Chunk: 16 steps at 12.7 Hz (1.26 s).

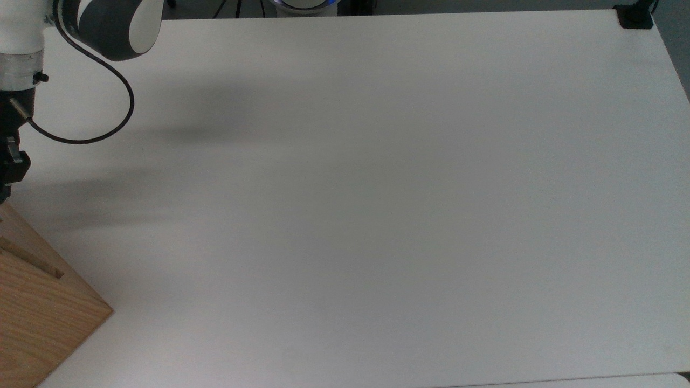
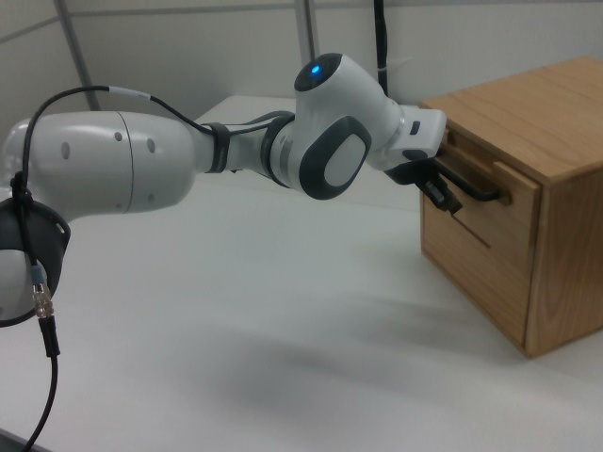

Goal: Close the drawer by sliding it

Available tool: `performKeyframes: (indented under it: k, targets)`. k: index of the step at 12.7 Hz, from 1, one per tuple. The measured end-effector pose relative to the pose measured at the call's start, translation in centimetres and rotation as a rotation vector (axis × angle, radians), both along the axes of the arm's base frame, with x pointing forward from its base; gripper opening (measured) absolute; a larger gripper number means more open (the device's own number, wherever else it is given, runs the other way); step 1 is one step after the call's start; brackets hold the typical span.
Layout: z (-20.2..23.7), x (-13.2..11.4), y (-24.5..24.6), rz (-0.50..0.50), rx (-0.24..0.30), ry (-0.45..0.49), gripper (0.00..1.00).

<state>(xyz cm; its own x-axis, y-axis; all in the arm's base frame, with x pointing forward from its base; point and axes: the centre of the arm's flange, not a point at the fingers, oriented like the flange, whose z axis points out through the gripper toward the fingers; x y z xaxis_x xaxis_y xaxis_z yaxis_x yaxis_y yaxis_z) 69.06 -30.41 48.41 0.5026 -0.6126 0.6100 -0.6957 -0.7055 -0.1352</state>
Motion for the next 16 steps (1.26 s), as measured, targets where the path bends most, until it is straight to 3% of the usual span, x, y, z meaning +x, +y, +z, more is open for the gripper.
performKeyframes:
  k: [6, 8, 11, 14, 16]
  targets:
    - [2.1, -0.2, 0.9, 0.032, -0.01, 0.002, 0.25]
    - [4.2, -1.3, 4.0, 0.091, 0.042, 0.105, 0.26]
    - [8.5, -5.3, 10.4, 0.209, 0.155, 0.346, 0.32]
    - [11.0, -8.9, 16.0, 0.358, 0.211, 0.54, 0.59]
    - [11.7, -10.6, 21.8, 0.482, 0.229, 0.652, 0.87]
